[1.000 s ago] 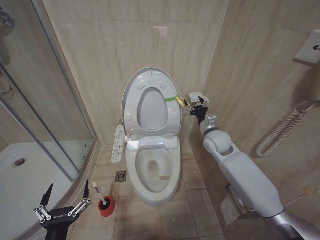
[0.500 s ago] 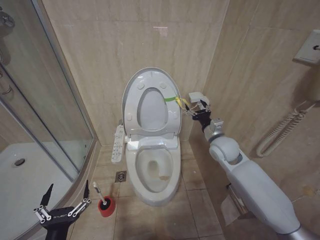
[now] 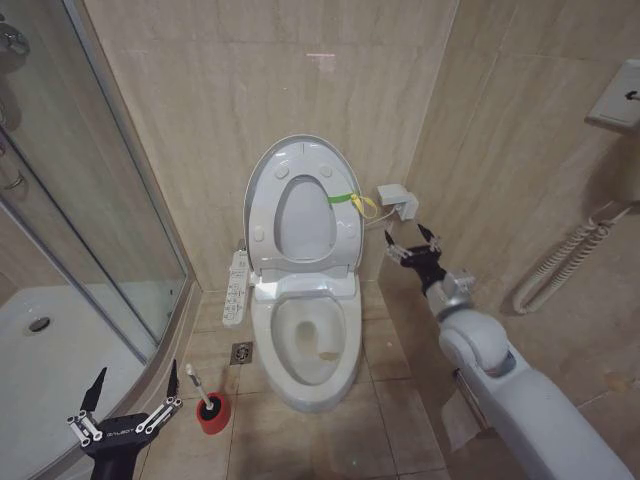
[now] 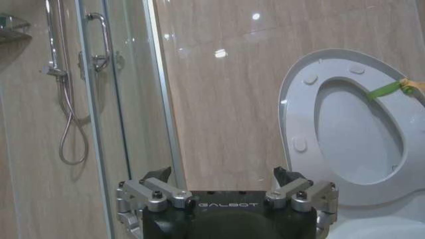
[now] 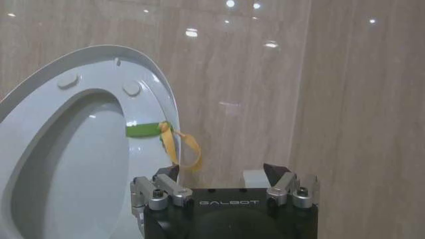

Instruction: Open the toilet lid, clean the toilet bowl with a toilet brush, close the toilet lid, and flush.

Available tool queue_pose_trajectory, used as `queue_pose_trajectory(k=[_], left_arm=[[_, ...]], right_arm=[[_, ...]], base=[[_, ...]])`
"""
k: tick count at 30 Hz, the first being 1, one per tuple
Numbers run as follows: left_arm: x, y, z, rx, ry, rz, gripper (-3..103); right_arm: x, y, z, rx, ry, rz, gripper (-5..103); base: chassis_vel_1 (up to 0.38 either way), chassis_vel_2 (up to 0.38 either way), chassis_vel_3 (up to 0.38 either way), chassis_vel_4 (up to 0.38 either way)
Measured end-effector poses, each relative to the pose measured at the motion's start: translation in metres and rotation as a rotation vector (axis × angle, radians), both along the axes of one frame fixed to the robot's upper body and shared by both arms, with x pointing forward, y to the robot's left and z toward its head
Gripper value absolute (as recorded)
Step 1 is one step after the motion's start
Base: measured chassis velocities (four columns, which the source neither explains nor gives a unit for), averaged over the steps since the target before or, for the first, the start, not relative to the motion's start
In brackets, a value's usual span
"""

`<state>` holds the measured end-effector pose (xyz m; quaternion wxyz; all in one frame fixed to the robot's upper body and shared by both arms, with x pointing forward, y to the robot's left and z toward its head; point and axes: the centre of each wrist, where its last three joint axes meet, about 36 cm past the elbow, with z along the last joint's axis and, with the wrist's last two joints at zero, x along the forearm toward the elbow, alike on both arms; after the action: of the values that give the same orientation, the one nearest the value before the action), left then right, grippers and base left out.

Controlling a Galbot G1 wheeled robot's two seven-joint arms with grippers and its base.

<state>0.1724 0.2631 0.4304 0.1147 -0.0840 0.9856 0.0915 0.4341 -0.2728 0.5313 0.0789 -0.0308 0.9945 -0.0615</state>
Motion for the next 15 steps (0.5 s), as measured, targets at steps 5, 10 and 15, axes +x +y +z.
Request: queue_pose_trajectory(k=[5,10,15], left_arm=[[0.0,0.0,0.0,0.0,0.0,0.0,100],[0.0,0.0,0.0,0.0,0.0,0.0,100],[0.0,0.0,0.0,0.0,0.0,0.0,100]], right_arm=[[-0.017,0.002,-0.008,0.01,0.015,-0.014,84],[-0.035,0.004,-0.018,0.026,0.034,-0.039,84],[-0.054,0.012,-0.031,0.05,0.061,-0.081,84]], base=[[0.0,0.0,0.0,0.0],[0.0,0.0,0.0,0.0],[0.0,0.0,0.0,0.0]])
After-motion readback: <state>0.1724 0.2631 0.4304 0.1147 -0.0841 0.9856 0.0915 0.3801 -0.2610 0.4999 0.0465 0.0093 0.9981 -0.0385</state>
